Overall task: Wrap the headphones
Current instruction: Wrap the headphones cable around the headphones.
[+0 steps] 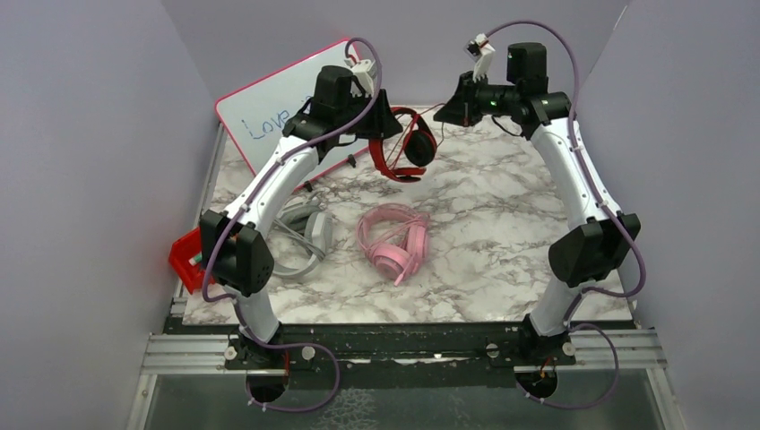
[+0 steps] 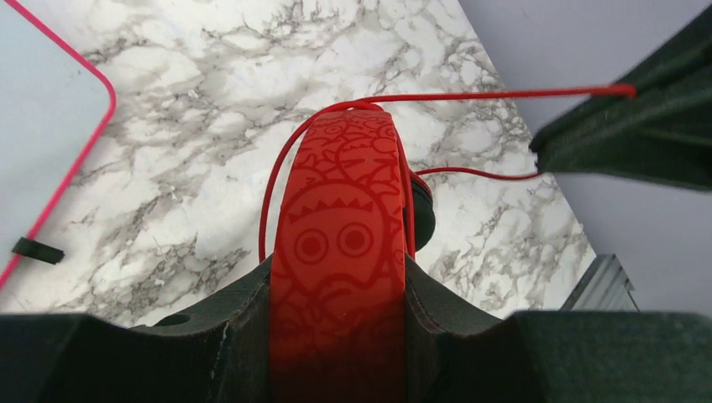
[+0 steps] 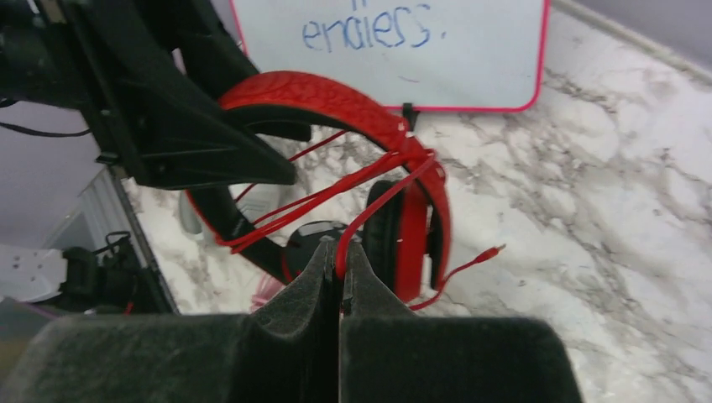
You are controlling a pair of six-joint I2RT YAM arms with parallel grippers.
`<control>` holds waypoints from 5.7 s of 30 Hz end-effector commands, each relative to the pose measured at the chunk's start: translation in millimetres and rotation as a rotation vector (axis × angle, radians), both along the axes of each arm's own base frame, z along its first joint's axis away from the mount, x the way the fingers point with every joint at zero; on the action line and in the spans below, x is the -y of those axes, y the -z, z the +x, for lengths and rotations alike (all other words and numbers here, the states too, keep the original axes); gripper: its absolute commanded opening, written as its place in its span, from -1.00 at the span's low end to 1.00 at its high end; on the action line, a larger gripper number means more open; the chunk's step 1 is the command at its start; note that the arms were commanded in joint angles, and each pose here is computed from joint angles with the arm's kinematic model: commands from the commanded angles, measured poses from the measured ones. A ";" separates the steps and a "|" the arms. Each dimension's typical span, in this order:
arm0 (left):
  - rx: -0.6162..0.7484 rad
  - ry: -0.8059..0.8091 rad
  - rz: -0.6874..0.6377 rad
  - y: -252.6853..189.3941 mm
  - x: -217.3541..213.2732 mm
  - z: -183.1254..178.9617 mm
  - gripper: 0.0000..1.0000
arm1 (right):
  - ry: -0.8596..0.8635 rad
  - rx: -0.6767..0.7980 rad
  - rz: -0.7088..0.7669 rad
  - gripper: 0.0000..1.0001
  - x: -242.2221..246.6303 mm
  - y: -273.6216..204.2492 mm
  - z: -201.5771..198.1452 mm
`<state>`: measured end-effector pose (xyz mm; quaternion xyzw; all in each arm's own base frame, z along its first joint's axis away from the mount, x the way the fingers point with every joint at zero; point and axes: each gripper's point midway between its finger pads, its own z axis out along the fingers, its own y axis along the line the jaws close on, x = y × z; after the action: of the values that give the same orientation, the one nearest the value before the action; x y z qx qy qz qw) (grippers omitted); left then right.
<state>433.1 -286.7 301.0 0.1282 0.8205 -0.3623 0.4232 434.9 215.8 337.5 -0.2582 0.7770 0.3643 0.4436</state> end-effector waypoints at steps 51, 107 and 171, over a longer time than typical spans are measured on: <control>0.041 -0.171 -0.717 -97.8 14.0 47.8 -1.00 | -0.161 -0.125 0.429 -0.71 -86.7 -57.4 -94.0; 0.038 -0.002 -1.031 -193.6 3.9 13.4 -1.00 | 0.119 0.245 0.217 0.11 -47.5 5.6 -105.3; -0.182 0.157 -1.088 -164.8 7.3 -14.3 -1.00 | -0.161 0.656 0.556 -0.98 -84.2 52.2 -70.5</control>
<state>449.6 -298.7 433.6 -0.1171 0.5663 -0.7482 0.3253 364.5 302.5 258.8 -0.2890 0.4919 0.5030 0.6492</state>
